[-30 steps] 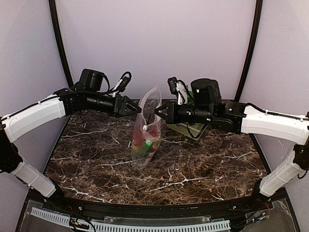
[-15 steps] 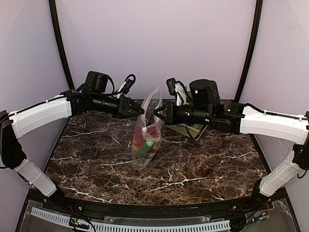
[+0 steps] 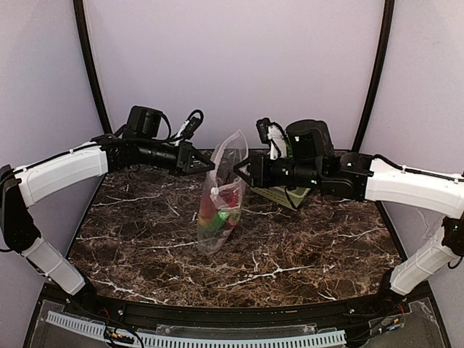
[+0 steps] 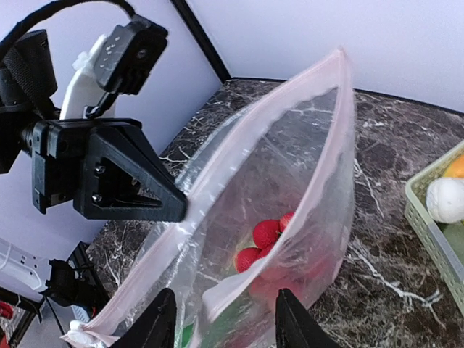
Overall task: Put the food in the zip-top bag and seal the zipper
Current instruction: Pass from the right arm to the left, then pick up the fake vegetable from the bin.
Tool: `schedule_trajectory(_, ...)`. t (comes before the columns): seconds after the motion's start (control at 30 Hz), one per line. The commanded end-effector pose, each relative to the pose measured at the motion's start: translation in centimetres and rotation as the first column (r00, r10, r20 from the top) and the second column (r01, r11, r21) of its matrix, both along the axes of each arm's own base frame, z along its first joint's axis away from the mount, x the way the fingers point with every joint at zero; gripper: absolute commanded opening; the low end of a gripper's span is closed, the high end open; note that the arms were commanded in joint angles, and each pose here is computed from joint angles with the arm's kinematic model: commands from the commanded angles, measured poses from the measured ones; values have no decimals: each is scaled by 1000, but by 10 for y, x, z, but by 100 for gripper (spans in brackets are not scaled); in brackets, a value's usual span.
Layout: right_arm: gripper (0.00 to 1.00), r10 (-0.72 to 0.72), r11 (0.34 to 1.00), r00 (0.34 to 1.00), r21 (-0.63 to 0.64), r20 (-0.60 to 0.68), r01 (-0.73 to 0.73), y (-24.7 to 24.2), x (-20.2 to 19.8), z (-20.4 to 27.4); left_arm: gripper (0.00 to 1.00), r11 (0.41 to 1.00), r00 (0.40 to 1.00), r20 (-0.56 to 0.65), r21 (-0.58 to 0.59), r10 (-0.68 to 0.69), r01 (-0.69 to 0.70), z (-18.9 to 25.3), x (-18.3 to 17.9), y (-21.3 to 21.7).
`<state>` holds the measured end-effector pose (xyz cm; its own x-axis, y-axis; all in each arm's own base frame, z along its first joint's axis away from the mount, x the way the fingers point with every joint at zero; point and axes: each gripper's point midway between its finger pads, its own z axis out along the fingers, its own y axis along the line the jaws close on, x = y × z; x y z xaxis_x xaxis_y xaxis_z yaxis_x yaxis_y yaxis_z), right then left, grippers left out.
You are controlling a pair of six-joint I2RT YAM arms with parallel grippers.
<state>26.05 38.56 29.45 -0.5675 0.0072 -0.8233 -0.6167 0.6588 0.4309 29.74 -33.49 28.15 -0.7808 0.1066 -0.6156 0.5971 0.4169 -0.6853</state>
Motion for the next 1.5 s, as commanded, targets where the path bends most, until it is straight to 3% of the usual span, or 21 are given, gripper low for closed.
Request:
schedule_trajectory(0.0,59,-133,989,989,-50,71,137,-40,7,20,1,998,997,71,-66,-12,16,24,3,20)
schedule_trajectory(0.1,74,-191,976,978,-86,86,198,-63,13,21,1,997,994,104,-70,-16,24,25,2,31)
schedule_trajectory(0.3,88,-287,930,957,-225,48,290,-96,47,-4,1,995,976,210,-73,-51,67,32,-8,40)
schedule_trajectory(0.77,91,-507,795,862,-390,-4,465,-164,183,-74,1,993,960,278,-103,-20,50,29,-8,55)
schedule_trajectory(0.97,92,-531,786,847,-369,10,497,-171,239,-91,1,999,955,296,-22,36,-30,12,1,66)
schedule_trajectory(1.47,93,-540,774,840,-360,53,520,-160,330,-130,1,998,959,281,-49,42,-29,11,2,66)
